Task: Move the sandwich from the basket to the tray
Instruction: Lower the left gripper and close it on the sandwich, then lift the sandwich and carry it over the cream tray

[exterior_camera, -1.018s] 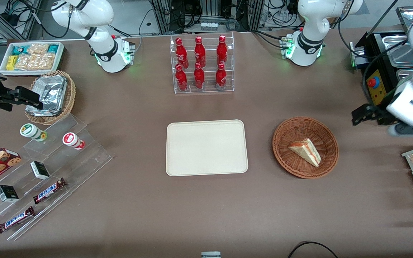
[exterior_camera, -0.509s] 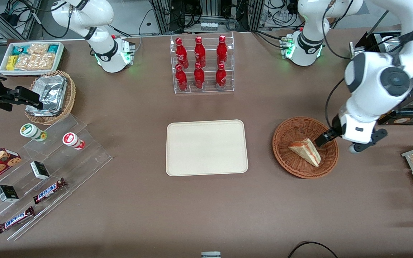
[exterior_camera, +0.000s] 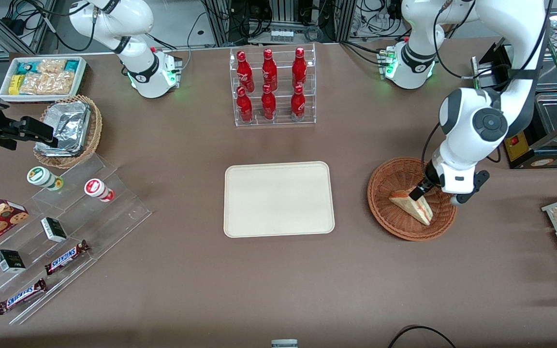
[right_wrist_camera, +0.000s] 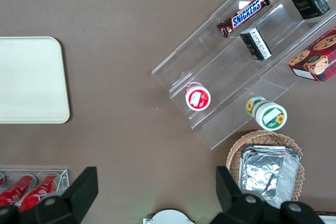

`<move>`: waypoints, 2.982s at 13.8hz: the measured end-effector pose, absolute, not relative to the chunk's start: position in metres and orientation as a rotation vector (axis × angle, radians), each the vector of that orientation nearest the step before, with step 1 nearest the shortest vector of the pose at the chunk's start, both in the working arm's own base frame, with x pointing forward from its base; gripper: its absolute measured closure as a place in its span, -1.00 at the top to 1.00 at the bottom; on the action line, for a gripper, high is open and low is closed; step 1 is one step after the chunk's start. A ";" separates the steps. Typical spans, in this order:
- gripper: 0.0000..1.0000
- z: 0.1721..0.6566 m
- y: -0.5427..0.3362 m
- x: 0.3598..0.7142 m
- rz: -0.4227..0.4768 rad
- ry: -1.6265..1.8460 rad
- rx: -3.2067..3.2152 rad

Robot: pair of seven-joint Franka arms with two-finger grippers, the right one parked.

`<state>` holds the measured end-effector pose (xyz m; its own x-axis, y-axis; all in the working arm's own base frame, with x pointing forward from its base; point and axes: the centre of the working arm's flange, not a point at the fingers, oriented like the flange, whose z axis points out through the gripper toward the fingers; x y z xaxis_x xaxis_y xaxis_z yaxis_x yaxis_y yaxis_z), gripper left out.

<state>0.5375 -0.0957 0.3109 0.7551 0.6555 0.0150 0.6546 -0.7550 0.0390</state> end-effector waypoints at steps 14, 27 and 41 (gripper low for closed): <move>-0.45 0.298 -0.100 0.561 0.032 1.090 2.903; -0.71 0.415 -0.391 0.525 0.048 0.341 3.252; -0.71 0.243 -0.537 0.489 0.055 -0.015 3.161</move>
